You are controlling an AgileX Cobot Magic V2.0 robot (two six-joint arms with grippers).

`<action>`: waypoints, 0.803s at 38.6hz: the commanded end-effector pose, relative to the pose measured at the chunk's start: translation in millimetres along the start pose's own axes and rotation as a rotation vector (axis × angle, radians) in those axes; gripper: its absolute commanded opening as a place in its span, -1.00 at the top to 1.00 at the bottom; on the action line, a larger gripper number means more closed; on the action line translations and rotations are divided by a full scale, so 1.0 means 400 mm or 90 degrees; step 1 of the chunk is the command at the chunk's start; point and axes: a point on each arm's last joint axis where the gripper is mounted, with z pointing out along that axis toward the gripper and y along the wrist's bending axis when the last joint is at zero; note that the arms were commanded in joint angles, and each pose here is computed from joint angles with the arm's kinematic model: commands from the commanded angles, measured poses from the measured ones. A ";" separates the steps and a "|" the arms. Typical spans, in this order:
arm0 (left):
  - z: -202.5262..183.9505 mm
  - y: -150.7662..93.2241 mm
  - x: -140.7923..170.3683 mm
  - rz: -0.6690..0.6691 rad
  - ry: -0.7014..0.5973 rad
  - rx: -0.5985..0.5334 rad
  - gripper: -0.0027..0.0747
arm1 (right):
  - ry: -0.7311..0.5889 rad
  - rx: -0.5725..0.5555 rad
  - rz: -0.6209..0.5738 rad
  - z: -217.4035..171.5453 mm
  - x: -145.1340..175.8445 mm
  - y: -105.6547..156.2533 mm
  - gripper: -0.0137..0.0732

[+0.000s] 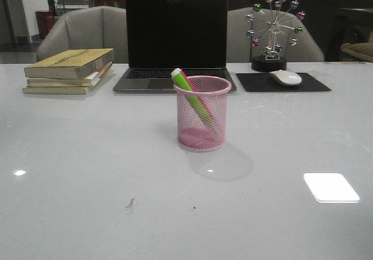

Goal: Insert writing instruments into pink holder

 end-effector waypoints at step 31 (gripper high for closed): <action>-0.454 0.058 0.258 -0.050 0.133 -0.192 0.16 | -0.055 0.012 -0.006 -0.015 -0.030 -0.007 -0.17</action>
